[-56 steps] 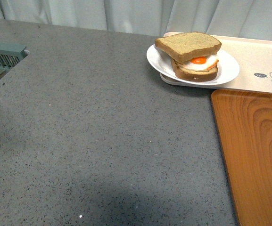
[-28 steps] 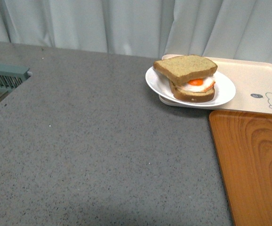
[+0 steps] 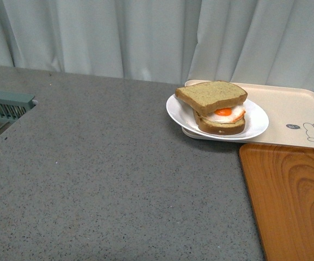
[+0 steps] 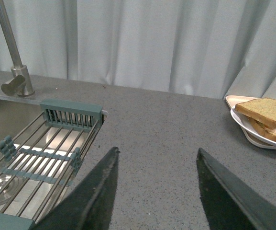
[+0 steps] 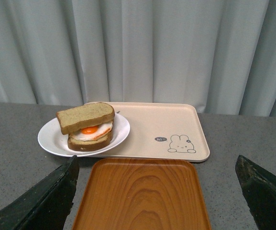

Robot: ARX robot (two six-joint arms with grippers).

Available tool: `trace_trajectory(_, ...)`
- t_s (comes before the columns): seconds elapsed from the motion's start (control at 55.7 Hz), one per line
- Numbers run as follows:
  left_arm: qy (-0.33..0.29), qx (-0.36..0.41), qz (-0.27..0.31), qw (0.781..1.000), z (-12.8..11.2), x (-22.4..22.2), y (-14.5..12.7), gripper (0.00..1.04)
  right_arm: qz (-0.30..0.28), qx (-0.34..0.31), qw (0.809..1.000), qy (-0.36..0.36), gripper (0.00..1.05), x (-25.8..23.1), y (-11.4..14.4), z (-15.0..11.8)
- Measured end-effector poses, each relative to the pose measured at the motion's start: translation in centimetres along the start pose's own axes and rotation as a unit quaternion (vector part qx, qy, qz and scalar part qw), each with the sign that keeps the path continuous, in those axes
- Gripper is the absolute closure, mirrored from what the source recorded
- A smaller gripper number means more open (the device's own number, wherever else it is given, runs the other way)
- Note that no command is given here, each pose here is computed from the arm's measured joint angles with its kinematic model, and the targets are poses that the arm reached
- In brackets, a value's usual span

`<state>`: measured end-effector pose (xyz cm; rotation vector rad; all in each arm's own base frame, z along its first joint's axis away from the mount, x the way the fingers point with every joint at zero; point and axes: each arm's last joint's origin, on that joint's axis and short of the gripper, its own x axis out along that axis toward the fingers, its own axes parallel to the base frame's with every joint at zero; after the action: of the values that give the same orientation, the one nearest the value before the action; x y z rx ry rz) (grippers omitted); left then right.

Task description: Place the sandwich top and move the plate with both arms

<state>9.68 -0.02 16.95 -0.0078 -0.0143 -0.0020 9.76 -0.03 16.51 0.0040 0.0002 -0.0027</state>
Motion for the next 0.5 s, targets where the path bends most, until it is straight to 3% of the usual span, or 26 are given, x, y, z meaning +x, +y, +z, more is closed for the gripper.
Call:
trace_trajectory(0.108,0.0,0.0,0.0,1.0,0.0,0.0,0.0,0.19,0.0,0.0,1.0,0.0,0.09,0.0,0.0,0.0)
trace_trajectory(0.197,0.0,0.0,0.0,1.0,0.0,0.0,0.0,0.06,0.0,0.0,1.0,0.0,0.09,0.0,0.0,0.0)
trace_trajectory(0.502,0.0,0.001,0.0,1.0,0.0,0.0,0.0,0.06,0.0,0.0,1.0,0.0,0.09,0.0,0.0,0.0)
